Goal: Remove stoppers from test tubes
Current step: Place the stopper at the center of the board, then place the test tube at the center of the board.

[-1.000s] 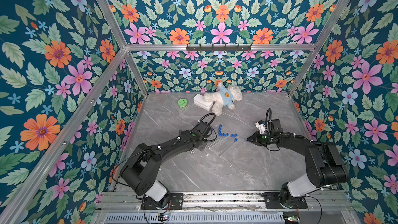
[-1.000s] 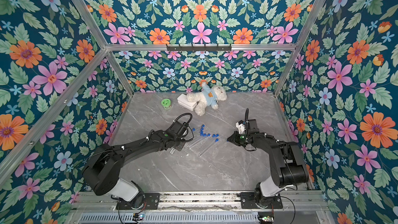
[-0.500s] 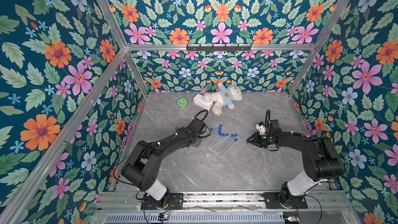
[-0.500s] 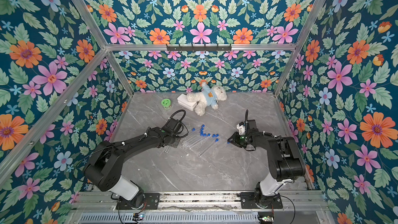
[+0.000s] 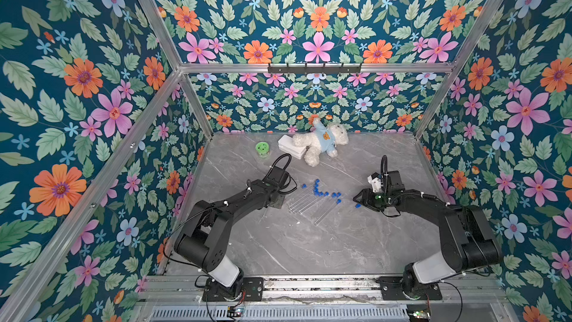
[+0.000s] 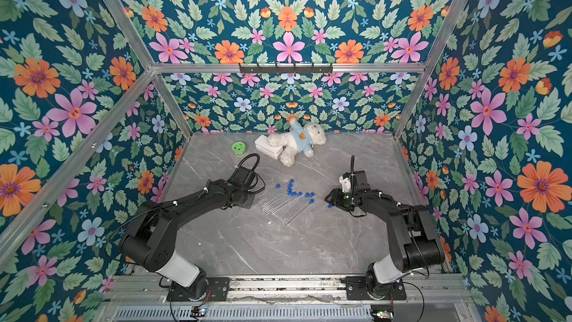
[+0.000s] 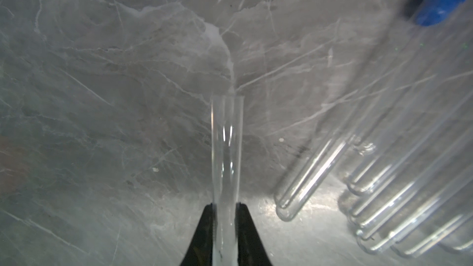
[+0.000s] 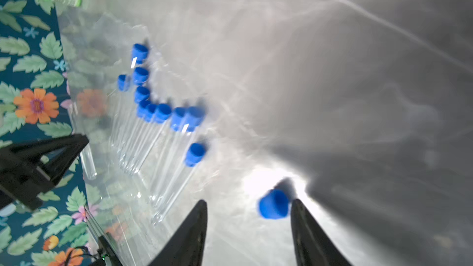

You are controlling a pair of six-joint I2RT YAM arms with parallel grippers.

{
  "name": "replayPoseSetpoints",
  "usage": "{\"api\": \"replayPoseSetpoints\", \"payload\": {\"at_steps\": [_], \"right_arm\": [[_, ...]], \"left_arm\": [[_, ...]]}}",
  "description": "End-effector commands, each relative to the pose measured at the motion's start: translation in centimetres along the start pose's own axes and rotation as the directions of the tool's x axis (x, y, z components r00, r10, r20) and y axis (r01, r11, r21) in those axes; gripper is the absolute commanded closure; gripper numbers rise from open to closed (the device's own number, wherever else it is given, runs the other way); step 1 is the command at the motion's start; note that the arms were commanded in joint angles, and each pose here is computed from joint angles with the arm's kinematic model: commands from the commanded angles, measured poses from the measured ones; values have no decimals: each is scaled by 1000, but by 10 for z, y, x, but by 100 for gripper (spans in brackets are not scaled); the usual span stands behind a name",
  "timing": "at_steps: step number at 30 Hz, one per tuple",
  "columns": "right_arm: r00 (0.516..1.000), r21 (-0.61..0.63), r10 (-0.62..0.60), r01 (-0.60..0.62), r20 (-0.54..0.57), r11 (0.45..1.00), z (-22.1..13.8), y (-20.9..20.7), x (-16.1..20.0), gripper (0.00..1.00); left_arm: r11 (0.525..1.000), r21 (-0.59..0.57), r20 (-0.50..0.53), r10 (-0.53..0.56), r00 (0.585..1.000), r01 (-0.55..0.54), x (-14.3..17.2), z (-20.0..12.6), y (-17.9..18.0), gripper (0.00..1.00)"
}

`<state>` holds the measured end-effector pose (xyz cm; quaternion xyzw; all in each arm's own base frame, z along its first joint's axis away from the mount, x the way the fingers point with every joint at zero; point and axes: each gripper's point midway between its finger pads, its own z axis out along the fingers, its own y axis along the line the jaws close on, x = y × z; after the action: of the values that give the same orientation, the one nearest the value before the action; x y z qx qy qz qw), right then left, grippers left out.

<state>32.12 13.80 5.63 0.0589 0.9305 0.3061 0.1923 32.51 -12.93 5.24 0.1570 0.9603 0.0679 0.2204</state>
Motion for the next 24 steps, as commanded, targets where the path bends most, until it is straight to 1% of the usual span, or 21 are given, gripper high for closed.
{"api": "replayPoseSetpoints", "payload": {"at_steps": [1, 2, 4, 7, 10, 13, 17, 21, 24], "right_arm": [[992, 32, -117, 115, 41, 993, -5, 15, -4, 35], [984, 22, -166, 165, 59, 986, -6, 25, -3, 31], [970, 9, -222, 223, 100, 975, -10, 39, -6, 24], [959, -51, -240, 250, 153, 967, -16, 54, -11, 18], [951, -57, -253, 267, 175, 962, -22, 59, -14, 15], [943, -74, -265, 284, 201, 956, -27, 64, -15, 13], [925, -115, -283, 319, 256, 941, -39, 76, -15, 12], [908, -109, -295, 339, 296, 934, -49, 80, -17, 12], [901, -111, -299, 348, 313, 931, -54, 82, -17, 12]], "left_arm": [[1000, 6, -10, -25, 1000, 25, -2, 3, 4, 99], [999, 5, -16, -31, 999, 31, -2, 6, 5, 99], [999, 5, -35, -39, 999, 39, 0, 12, 8, 98], [999, 1, -49, -47, 998, 47, 0, 18, 11, 97], [998, 2, -66, -56, 996, 56, 2, 25, 12, 95], [998, 0, -85, -59, 995, 59, 4, 32, 14, 93], [998, -1, -104, -67, 992, 67, 7, 39, 15, 90], [997, -6, -112, -72, 991, 72, 8, 43, 17, 88], [997, -12, -116, -82, 990, 81, 11, 44, 18, 83]]}}
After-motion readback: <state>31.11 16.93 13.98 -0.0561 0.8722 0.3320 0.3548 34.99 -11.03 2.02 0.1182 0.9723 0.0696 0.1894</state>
